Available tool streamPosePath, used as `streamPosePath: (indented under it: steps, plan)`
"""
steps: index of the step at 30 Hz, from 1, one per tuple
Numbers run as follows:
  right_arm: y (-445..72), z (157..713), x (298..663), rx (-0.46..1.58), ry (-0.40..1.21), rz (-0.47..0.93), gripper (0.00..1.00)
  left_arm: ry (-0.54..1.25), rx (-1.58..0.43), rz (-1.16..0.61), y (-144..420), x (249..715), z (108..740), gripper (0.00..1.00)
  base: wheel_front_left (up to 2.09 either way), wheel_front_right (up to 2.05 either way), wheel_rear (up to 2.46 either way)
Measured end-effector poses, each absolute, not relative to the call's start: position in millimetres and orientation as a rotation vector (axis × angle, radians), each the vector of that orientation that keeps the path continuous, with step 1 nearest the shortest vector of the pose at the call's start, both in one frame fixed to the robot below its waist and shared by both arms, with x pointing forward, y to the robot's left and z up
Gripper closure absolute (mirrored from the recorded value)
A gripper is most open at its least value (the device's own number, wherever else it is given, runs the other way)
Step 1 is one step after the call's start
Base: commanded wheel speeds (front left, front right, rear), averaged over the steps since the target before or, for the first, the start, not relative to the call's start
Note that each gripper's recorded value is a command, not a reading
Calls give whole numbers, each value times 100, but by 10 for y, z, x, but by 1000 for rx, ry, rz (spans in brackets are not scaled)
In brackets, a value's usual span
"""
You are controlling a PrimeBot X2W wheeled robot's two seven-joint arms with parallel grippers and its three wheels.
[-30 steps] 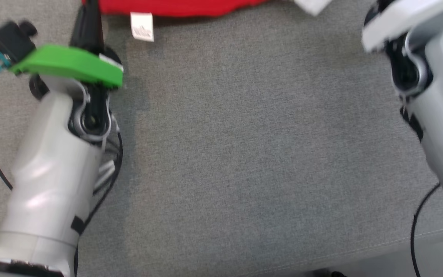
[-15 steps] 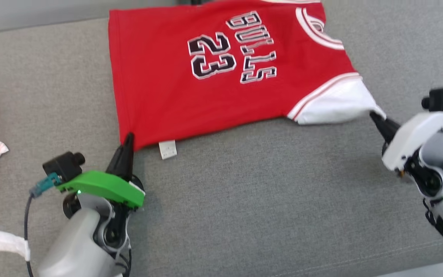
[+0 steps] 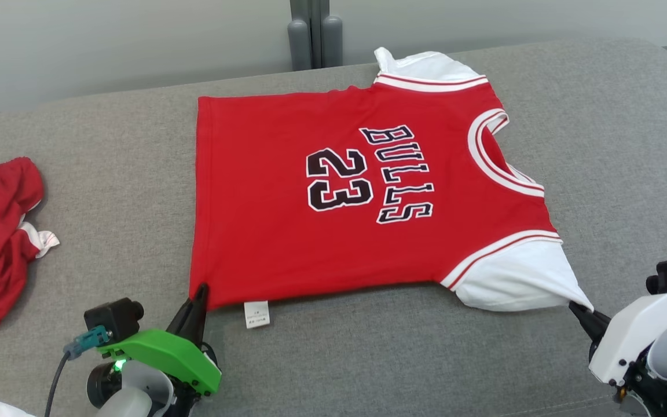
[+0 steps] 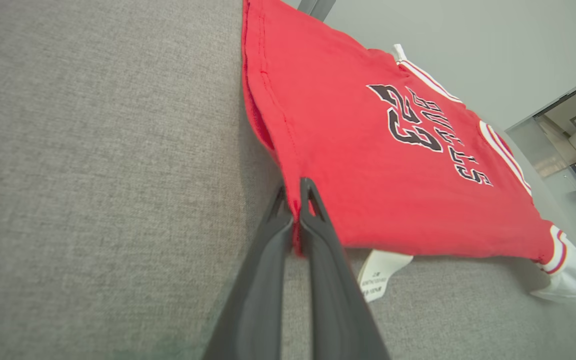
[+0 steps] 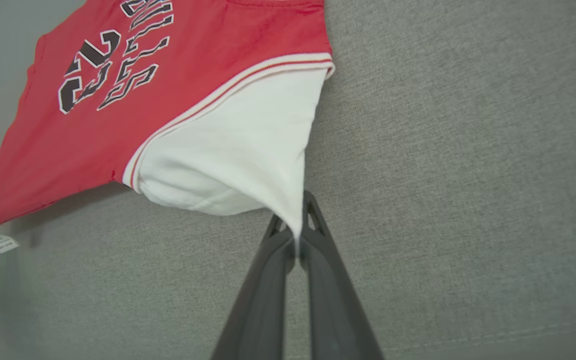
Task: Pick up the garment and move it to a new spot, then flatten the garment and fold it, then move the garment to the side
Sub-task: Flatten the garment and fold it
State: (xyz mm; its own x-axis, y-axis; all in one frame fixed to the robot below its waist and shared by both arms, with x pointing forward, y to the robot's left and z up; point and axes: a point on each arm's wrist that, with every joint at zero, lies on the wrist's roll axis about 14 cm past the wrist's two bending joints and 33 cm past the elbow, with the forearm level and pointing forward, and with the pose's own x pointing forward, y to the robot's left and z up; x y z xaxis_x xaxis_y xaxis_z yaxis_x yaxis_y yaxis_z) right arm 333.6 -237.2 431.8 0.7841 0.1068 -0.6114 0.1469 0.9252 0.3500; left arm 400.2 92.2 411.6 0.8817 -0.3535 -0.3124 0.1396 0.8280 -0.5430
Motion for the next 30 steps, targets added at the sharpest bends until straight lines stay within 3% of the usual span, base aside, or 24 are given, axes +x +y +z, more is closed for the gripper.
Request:
streamPosePath:
  steps: [14,30]
  plan:
    - [-2409,4353,3001,402,768,-81,100,552,-454,-229,1007,3667,3958,100,0,0,0]
    - [-2058,4764,4063,362,592,63,100,561,-440,-267,777,4206,4167,100,0,0,0]
